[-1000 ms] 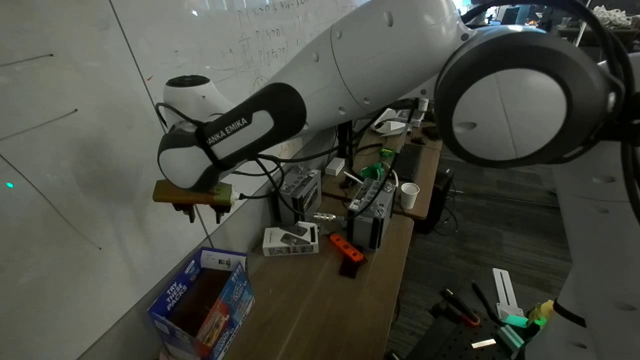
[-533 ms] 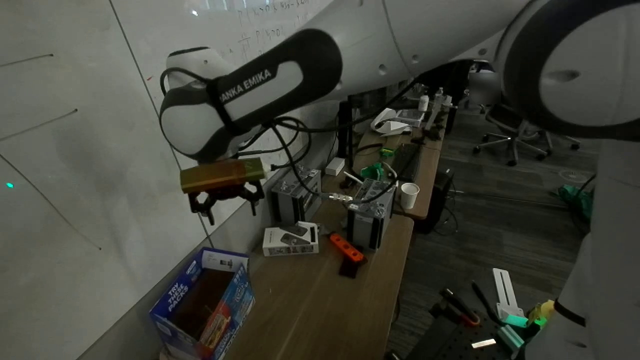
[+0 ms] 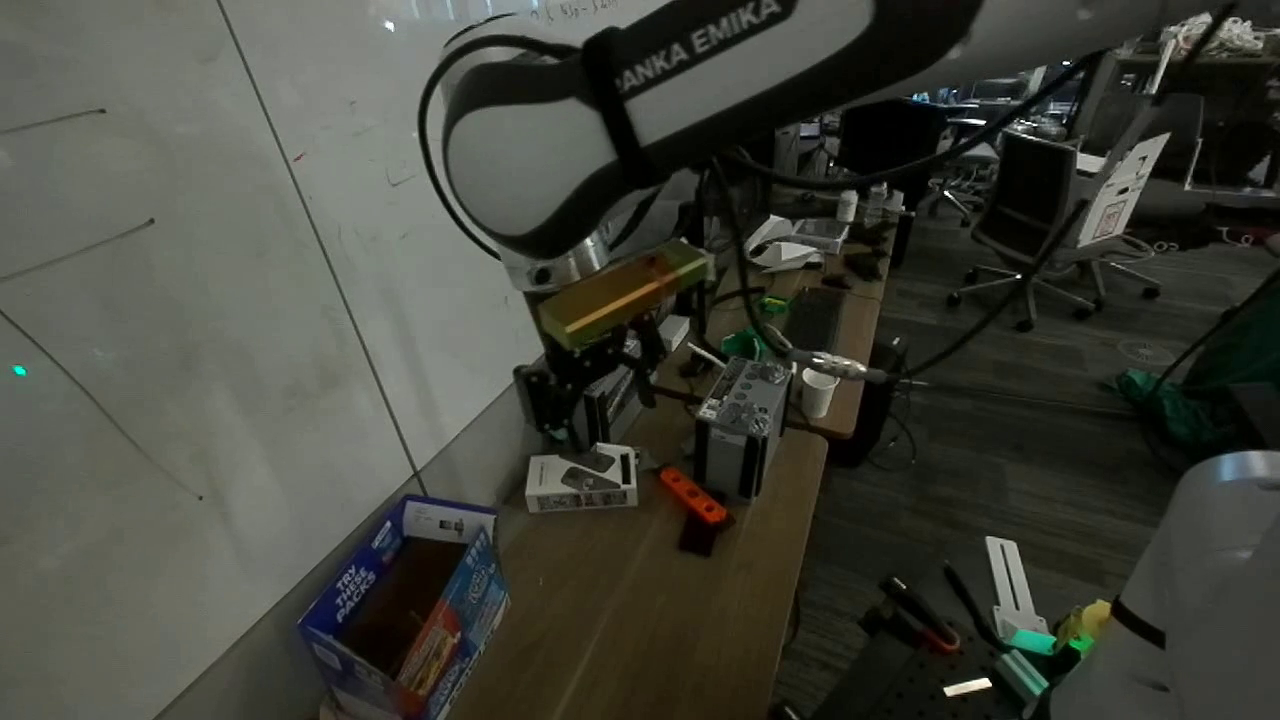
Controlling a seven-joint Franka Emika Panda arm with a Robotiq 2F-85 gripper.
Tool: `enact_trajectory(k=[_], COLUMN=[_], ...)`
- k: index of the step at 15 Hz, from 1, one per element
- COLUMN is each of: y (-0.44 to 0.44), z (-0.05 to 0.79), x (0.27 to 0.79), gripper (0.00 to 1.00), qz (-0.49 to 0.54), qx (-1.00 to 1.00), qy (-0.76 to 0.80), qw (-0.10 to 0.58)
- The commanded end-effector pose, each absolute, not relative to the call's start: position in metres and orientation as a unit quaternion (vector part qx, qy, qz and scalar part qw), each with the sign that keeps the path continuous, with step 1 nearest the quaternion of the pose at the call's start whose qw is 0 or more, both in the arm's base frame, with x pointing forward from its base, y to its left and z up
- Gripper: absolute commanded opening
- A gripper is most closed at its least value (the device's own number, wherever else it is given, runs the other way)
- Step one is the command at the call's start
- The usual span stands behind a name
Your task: Put the ropes inside the box
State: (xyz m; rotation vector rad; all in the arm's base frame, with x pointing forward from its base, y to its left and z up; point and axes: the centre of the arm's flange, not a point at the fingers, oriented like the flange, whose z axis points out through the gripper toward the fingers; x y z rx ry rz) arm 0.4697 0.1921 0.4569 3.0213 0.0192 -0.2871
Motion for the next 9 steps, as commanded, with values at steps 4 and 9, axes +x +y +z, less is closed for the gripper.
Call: enact_trajectory(k=[4, 9], y=[0.100, 0.091], z=[0.469, 0.474], x=[0.369, 0.331], gripper=[1.00, 1.00], qz=[-0.010, 0.058], qx=[0.999, 0.997], qy=[0.033, 0.042], qw=[0.020, 0.003])
